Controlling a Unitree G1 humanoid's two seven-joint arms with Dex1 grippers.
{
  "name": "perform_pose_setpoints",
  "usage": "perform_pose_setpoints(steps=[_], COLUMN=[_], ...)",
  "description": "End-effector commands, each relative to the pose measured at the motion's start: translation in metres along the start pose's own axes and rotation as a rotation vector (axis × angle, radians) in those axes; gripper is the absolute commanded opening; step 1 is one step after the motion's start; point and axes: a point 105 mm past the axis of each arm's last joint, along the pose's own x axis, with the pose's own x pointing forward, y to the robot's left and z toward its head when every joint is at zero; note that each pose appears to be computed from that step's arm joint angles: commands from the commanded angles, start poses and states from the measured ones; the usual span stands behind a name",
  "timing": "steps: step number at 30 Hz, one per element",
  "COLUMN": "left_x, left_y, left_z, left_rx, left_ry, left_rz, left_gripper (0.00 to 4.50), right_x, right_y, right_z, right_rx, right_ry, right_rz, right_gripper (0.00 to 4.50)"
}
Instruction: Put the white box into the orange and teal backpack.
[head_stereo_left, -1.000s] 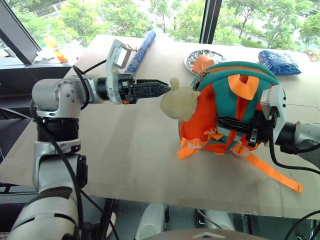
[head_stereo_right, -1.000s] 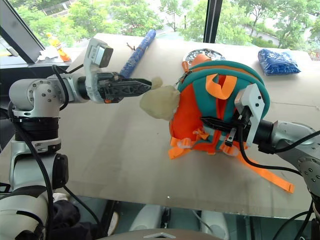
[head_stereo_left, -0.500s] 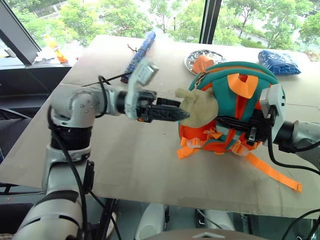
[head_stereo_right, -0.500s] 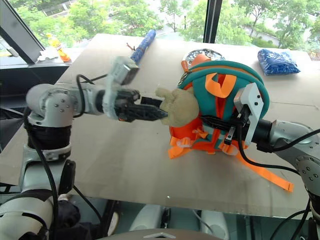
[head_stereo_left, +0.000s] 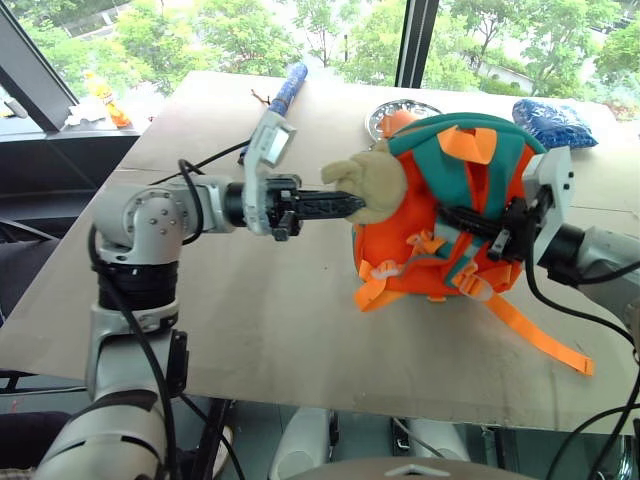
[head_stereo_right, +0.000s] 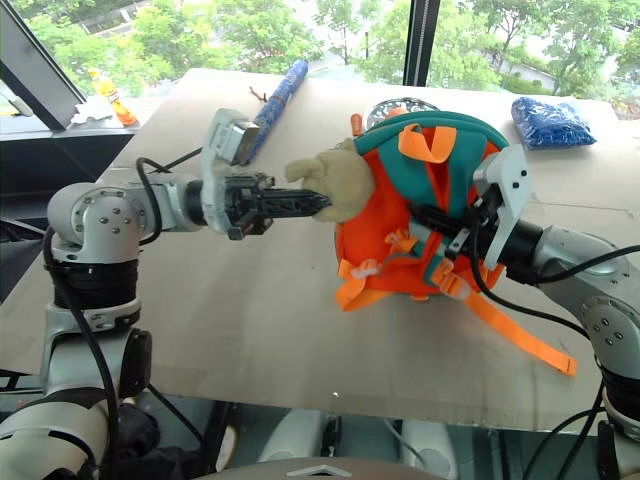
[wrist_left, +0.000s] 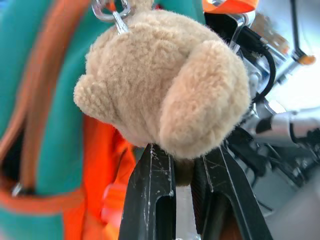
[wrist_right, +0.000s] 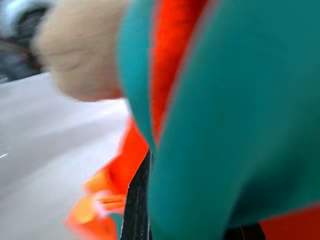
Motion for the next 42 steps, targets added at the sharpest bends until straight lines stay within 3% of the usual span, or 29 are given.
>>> perform_pose_setpoints(steps=[1, 6, 17, 26, 31, 36, 38, 40, 42], left_x=[-0.02, -0.025, -0.016, -0.023, 0.001, 0.035, 0.041, 0.044, 0.041], left_y=[0.013, 0.03, 0.026, 0.049, 0.056, 0.058, 0.052, 0.047, 0.046], left_z=[-0.002, -0.041, -0.142, -0.171, -0.16, -0.088, -0.066, -0.053, -0.051], left_rx=[0.026, -0.035, -0.214, -0.227, -0.143, 0.03, 0.061, 0.094, 0.119], left_ry=[-0.014, 0.057, 0.281, 0.403, 0.373, 0.096, 0.05, 0.039, 0.065], left_rz=[0.109, 0.183, 0.201, 0.352, 0.322, 0.248, 0.215, 0.196, 0.196], left_gripper=[0.05, 0.05, 0.05, 0.05, 0.05, 0.05, 0.05, 0.05, 0.05], right_x=[-0.009, -0.011, -0.012, -0.024, -0.048, -0.073, -0.081, -0.08, -0.073], right_y=[-0.027, -0.042, -0.048, -0.06, -0.082, -0.094, -0.093, -0.078, -0.05], right_z=[0.032, 0.043, 0.042, 0.058, 0.077, 0.091, 0.092, 0.073, 0.033], right_rx=[-0.016, 0.03, 0.053, 0.054, 0.014, -0.066, -0.075, -0.054, 0.0], right_ry=[-0.156, -0.217, -0.222, -0.287, -0.346, -0.371, -0.372, -0.286, -0.125], right_rz=[-0.148, -0.214, -0.271, -0.334, -0.48, -0.581, -0.592, -0.526, -0.409], right_gripper=[0.0, 0.0, 0.0, 0.0, 0.0, 0.0, 0.0, 0.0, 0.0])
